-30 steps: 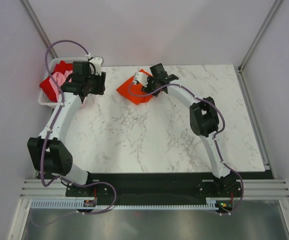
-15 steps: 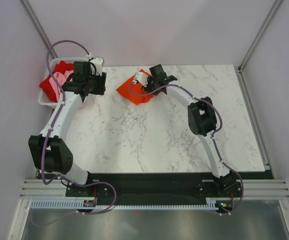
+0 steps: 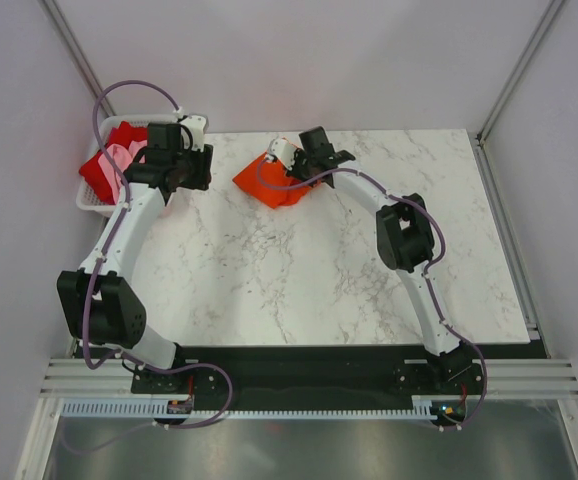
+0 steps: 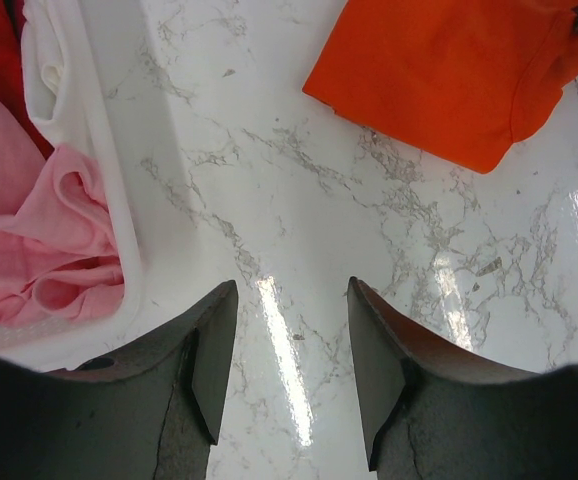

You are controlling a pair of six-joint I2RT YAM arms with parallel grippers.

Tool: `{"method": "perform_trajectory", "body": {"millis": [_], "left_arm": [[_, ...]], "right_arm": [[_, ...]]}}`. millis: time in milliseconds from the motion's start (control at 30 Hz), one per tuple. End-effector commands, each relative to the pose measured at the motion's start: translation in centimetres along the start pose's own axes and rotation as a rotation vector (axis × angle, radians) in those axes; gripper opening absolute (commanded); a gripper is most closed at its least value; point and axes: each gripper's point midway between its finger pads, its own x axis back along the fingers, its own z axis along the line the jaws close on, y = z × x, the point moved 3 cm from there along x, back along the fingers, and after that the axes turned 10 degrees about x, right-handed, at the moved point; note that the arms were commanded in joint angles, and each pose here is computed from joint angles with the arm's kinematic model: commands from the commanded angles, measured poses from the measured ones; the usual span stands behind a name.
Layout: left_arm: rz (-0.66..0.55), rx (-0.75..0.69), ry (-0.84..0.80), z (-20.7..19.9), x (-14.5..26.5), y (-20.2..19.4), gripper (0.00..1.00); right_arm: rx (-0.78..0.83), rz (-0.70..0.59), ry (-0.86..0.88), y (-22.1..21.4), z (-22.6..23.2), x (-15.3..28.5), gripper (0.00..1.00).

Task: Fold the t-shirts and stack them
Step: Flatten the tshirt out

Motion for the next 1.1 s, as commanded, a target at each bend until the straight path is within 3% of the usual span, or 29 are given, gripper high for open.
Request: {"method": "perform_trajectory", "body": {"millis": [0,167,367,567,667,833,933,1067], "left_arm": [[-0.066,-0.017,-0.010,-0.2,0.8,2.1,0.56],[-0.075,-0.008,0.007,0.1,0.8,2.4,0.56],[-0.108,0.000,0.035,0.4,0.8,3.9,0.54],[-0.144,0.013,0.032,0.2,0.5,5.9,0.51],[-0.154,0.016,0.018,0.0,0.3,6.7,0.49],[-0.160,0.006,-0.007,-0.8,0.1,7.4,0.40],[-0.158,-0.015,-0.022,-1.7,0.1,7.4,0.35],[-0.122,-0.045,-0.069,-2.9,-0.3,6.2,0.35]], "right_arm": [[-0.023,-0.206,-0.153,7.4,-6.0,6.8,0.00],[0.064,-0.424,-0.330,15.7,-10.6,18.1,0.00],[0.210,-0.627,-0.529,23.4,-12.9,30.6,0.00],[0.259,-0.801,-0.861,27.9,-16.1,43.3,0.00],[0.295,-0.798,-1.002,28.0,-17.4,47.3,0.00],[0.356,-0.561,-1.025,23.9,-17.9,44.6,0.00],[0.285,-0.318,-0.888,16.3,-17.3,35.9,0.00],[0.134,-0.037,-0.708,5.1,-16.3,28.5,0.00]]}}
